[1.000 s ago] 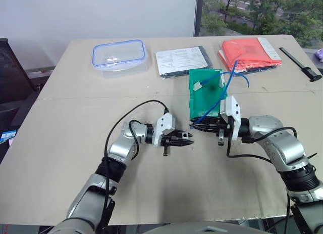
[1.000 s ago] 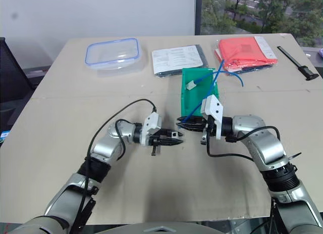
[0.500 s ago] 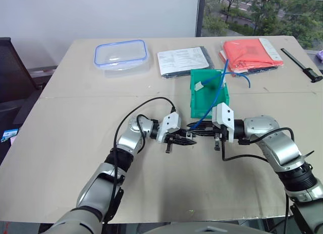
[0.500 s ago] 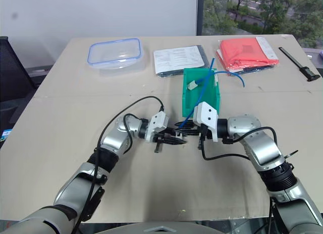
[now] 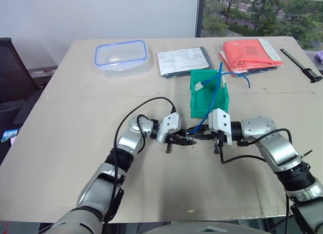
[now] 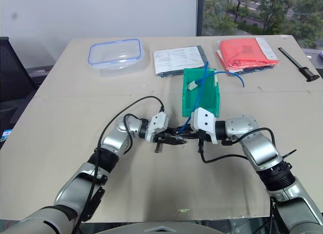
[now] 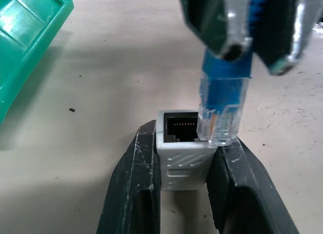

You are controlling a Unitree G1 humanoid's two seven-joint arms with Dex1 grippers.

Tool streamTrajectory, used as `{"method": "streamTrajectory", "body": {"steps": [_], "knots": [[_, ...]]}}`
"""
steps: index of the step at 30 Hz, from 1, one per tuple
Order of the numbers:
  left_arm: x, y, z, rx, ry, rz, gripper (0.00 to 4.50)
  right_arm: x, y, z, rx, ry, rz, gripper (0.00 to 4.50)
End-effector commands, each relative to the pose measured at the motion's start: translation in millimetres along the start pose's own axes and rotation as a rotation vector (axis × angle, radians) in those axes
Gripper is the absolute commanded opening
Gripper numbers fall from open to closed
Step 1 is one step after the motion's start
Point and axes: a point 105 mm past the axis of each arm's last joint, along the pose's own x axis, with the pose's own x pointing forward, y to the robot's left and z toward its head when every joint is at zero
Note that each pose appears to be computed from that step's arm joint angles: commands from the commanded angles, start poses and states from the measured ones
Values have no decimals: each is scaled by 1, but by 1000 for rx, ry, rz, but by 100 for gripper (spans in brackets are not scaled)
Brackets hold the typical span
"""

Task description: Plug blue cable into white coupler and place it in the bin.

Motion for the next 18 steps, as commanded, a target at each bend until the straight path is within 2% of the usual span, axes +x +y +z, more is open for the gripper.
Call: {"method": "streamTrajectory", "body": {"steps": [1,18], "knots": [[0,-3,-3,-7,0,3,59,-2,-6,-4,1,31,-32,0],[0,-5,-5,-21,1,-2,59,-8,-5,-6,42,33,-49,0]]}}
